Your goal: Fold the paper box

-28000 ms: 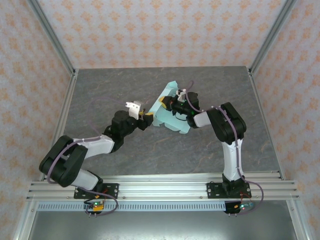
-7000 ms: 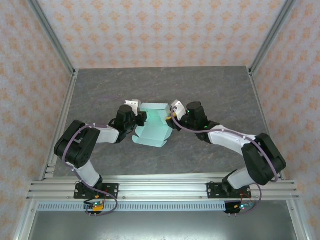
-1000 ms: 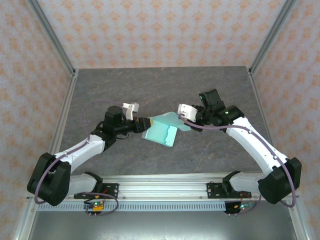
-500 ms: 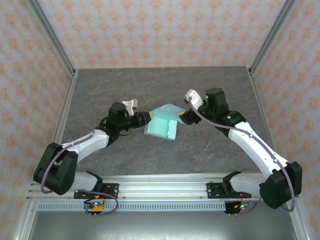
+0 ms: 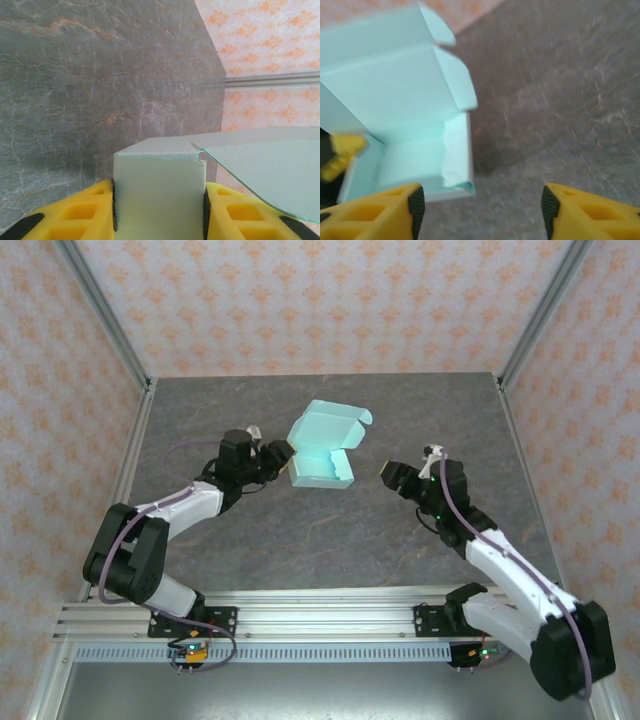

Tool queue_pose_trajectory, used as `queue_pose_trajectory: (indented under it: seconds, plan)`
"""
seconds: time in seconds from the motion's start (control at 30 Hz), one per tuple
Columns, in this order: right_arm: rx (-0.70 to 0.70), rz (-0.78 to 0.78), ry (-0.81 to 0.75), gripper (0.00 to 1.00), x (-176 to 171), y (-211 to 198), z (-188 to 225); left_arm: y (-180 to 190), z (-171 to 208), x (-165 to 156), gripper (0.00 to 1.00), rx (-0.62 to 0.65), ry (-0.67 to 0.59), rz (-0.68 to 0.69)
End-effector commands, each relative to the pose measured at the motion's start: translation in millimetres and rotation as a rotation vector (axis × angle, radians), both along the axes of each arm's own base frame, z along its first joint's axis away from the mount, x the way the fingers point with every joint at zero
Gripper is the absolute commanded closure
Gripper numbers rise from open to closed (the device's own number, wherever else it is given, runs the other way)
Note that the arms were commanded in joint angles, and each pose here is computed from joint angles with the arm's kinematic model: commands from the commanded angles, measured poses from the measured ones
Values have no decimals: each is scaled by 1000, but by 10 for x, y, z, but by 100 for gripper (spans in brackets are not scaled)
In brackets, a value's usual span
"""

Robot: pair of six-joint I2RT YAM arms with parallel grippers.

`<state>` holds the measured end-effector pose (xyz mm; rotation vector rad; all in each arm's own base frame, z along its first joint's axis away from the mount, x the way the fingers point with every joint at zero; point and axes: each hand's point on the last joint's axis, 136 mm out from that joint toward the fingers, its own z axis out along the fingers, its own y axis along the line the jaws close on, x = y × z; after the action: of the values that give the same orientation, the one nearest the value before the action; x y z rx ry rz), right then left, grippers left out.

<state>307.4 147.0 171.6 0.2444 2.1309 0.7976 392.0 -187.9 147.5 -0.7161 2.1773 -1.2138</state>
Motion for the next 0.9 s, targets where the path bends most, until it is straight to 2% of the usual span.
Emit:
queue_pose_trajectory:
  seconds: [0.0,0.07,0.27,0.37,0.53,0.7,0.87]
  plan:
    - [-2,184,21,44,95,349,93,-132,441,49,64,5,-108,-92]
    - [-26,235,63,51,178,478,-15,-161,522,25,64,10,-128,-120]
    - [-145,290,119,51,371,677,-151,-191,529,-28,64,25,-142,-147]
    - [-153,248,146,52,494,679,-210,-248,552,-29,64,-15,-150,-161]
    - [-176,272,170,58,576,820,-279,-308,583,-39,64,-18,-165,-188]
    - [-162,291,191,54,602,1000,-407,-349,548,-45,64,-21,-157,-192]
    - [-137,270,181,56,628,1002,-463,-330,441,-28,64,-14,-137,-173]
